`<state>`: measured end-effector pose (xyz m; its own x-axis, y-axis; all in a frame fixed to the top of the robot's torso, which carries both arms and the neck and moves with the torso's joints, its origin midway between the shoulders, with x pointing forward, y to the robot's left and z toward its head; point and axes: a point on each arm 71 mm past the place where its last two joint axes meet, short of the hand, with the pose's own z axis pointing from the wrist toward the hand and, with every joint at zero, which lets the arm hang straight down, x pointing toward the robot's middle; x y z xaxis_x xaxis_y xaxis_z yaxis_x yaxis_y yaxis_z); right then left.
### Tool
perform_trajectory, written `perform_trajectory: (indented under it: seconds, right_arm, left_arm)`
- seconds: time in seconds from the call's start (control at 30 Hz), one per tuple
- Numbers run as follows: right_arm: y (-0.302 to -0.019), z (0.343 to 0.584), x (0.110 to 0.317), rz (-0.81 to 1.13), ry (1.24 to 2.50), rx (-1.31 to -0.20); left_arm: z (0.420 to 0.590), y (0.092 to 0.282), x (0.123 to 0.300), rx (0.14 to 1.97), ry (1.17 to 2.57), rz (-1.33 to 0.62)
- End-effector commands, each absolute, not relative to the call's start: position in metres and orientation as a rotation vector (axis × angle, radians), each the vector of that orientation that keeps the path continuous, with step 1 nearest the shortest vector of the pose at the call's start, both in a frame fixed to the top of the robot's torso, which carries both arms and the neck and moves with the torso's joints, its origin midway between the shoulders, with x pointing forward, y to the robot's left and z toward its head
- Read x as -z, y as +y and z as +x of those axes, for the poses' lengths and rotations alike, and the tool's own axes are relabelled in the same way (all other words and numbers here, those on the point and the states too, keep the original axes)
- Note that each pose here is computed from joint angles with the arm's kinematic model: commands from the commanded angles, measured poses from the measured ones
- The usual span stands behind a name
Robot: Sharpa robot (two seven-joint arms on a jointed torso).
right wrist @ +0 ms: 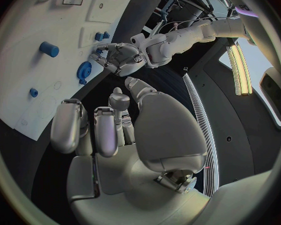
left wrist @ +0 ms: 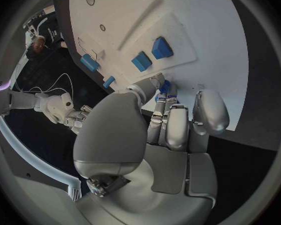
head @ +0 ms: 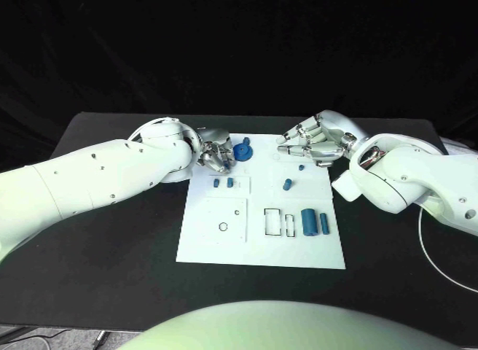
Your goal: Assemble the parts on the task board
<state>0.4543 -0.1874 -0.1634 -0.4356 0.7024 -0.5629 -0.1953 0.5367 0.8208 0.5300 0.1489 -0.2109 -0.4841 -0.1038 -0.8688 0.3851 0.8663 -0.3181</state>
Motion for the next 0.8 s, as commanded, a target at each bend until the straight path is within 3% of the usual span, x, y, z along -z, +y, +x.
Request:
perform_trajectory:
  seconds: [0.03, 0.53, 0.8]
  right_arm:
    - [-0.186, 0.454, 0.164, 0.407, 1.745, -1.089]
    - [-0.195, 0.46, 0.166, 0.421, 1.749, -1.054]
    - [-0.217, 0.471, 0.17, 0.332, 1.743, -0.902]
  left_arm:
    - [0.53, 0.151, 0.213, 0.588, 2.001, 0.192]
    - [0.528, 0.169, 0.21, 0.601, 1.963, 0.136]
    - [0.527, 0.19, 0.203, 0.647, 1.935, 0.047]
